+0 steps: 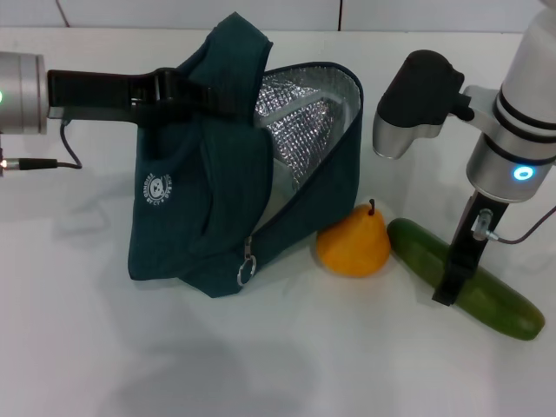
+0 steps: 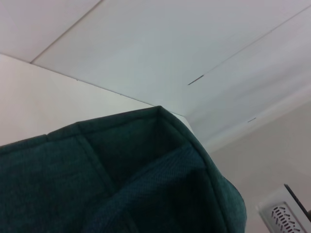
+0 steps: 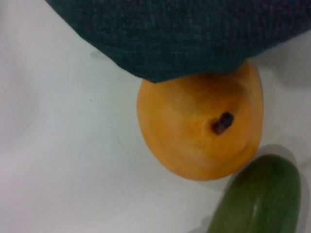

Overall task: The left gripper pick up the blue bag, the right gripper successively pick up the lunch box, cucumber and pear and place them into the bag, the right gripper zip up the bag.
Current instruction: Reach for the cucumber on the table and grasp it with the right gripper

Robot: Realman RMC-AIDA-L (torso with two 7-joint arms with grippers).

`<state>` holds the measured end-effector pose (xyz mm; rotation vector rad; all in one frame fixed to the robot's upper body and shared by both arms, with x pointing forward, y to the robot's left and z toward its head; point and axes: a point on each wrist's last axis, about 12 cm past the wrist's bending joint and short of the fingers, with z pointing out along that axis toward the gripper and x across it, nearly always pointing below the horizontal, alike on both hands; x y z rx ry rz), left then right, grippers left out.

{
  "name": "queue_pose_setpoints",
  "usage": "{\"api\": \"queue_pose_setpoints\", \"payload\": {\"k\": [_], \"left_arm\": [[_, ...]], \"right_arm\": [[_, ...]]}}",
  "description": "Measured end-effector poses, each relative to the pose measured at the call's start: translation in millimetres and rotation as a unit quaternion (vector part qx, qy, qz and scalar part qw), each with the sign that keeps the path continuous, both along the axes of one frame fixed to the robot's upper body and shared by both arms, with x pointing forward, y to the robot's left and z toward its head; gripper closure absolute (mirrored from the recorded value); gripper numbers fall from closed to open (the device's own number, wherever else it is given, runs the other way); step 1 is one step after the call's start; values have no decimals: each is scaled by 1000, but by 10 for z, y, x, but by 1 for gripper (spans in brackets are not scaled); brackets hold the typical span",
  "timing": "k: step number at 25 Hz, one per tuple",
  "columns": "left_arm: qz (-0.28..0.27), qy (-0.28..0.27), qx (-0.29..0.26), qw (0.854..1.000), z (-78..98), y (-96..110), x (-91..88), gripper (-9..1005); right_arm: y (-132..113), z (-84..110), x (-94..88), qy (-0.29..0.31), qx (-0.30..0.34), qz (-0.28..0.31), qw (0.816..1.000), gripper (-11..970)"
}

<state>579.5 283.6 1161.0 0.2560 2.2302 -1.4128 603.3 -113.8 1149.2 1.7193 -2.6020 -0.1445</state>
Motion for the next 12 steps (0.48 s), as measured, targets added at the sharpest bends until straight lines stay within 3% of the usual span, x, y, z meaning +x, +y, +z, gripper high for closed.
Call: {"api": "queue_pose_setpoints", "payload": {"k": [12], "left_arm": [[-1, -3, 1, 1000, -1, 2, -1, 947]], "right_arm": [[30, 33, 3, -4, 3, 4, 1000, 140]]}}
